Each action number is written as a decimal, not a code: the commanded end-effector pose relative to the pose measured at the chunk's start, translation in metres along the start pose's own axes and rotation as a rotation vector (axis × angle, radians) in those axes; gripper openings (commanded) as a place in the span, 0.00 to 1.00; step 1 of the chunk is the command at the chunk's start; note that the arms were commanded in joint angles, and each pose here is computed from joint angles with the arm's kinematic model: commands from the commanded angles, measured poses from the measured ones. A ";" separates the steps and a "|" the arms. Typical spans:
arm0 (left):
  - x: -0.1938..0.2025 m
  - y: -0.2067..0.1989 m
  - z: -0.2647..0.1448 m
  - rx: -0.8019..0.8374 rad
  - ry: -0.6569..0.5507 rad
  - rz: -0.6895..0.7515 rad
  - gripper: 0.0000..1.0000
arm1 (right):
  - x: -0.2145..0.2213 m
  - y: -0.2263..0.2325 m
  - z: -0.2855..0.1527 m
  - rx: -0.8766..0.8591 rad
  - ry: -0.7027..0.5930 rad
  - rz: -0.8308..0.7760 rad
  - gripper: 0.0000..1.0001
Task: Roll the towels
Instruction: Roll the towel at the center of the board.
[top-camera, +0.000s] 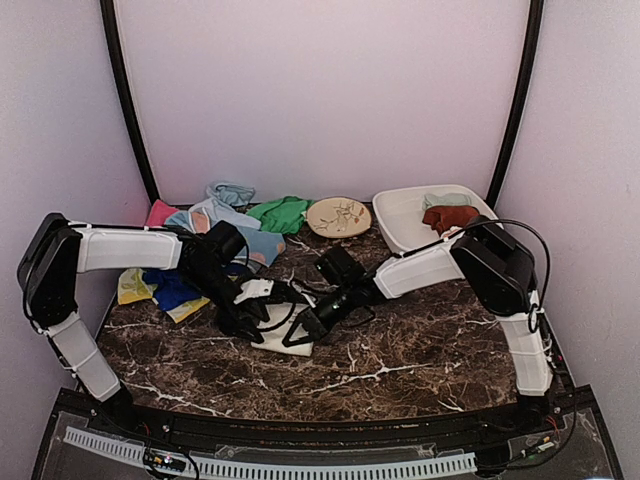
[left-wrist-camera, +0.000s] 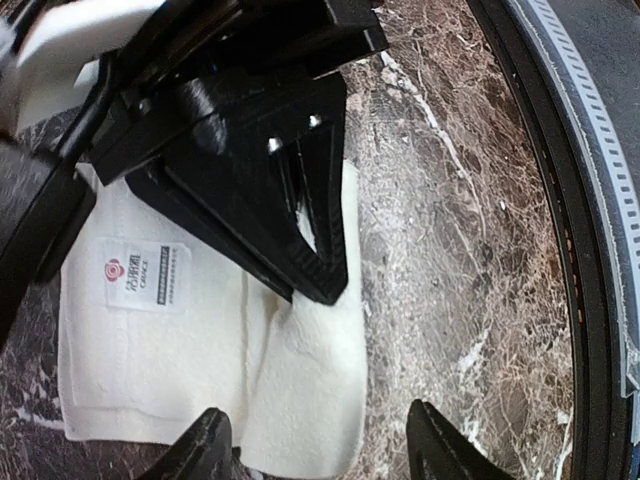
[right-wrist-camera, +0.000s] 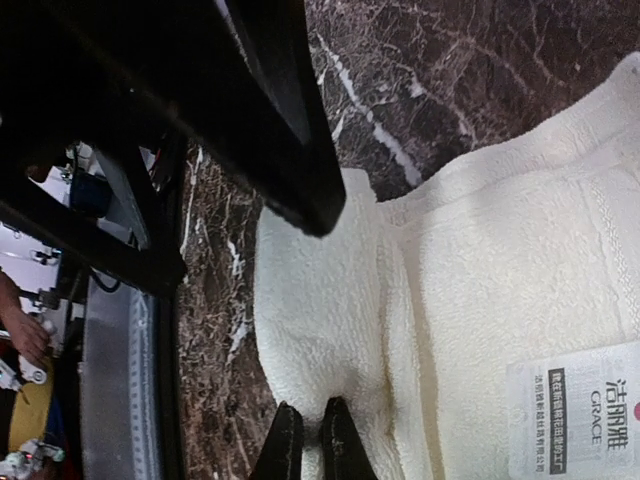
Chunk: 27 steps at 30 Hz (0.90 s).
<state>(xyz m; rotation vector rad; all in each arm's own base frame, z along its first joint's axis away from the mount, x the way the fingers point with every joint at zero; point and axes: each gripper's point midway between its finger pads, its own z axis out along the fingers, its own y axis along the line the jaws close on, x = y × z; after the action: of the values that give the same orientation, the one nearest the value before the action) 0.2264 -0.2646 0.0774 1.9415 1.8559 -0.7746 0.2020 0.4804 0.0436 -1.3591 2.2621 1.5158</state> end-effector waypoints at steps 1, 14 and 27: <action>-0.009 0.000 0.019 -0.008 0.036 0.049 0.60 | 0.041 0.001 0.014 -0.081 0.118 0.283 0.00; 0.015 -0.021 0.044 0.058 0.120 -0.035 0.38 | 0.045 -0.026 0.022 -0.031 0.076 0.421 0.00; 0.021 -0.016 0.056 0.242 0.101 -0.293 0.00 | -0.012 -0.019 -0.063 0.291 -0.404 0.088 0.42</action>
<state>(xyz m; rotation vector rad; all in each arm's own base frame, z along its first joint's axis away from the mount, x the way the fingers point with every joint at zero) 0.2141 -0.2886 0.0363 1.9301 2.0504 -0.9134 0.2068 0.4578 0.0451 -0.9674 2.3927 1.5210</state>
